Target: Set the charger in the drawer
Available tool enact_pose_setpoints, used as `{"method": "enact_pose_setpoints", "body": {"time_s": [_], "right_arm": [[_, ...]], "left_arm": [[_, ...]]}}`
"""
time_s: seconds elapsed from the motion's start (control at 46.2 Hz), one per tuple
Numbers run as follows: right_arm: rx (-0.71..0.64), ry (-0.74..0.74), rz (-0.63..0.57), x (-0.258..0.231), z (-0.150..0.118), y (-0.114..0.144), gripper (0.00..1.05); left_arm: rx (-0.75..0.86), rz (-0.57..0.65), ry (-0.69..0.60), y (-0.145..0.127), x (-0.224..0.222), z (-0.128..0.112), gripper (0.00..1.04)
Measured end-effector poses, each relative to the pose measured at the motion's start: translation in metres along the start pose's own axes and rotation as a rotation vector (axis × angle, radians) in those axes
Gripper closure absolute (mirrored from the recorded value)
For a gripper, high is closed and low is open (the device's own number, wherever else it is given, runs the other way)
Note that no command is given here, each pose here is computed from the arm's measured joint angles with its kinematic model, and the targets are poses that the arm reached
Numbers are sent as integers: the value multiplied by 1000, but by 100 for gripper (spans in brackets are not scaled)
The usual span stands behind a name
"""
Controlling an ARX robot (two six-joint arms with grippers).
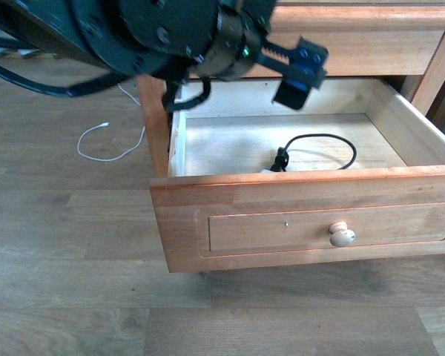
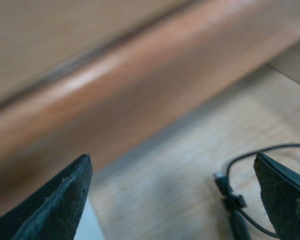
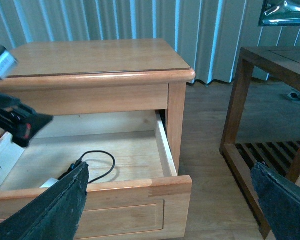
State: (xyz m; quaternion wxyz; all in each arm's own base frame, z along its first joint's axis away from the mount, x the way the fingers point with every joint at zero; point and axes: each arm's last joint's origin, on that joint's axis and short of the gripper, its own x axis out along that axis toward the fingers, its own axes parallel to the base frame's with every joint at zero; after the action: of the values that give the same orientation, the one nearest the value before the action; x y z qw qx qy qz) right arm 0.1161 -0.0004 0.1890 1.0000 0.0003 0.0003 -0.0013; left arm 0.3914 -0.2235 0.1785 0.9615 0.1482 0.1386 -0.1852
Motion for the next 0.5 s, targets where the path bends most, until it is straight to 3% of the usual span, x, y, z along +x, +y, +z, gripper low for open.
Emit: {"method": "enact_pose_setpoints", "body": {"time_s": [0.108, 0.303, 0.497], "right_arm": [[0, 0, 0, 0, 0, 0, 8], [0, 0, 0, 0, 0, 0, 8], [0, 0, 0, 0, 0, 0, 8]], "left_arm": [[-47, 110, -60, 26, -32, 19, 6], [-90, 228, -137, 48, -91, 33, 6], [-126, 359, -200, 62, -161, 34, 6]]}}
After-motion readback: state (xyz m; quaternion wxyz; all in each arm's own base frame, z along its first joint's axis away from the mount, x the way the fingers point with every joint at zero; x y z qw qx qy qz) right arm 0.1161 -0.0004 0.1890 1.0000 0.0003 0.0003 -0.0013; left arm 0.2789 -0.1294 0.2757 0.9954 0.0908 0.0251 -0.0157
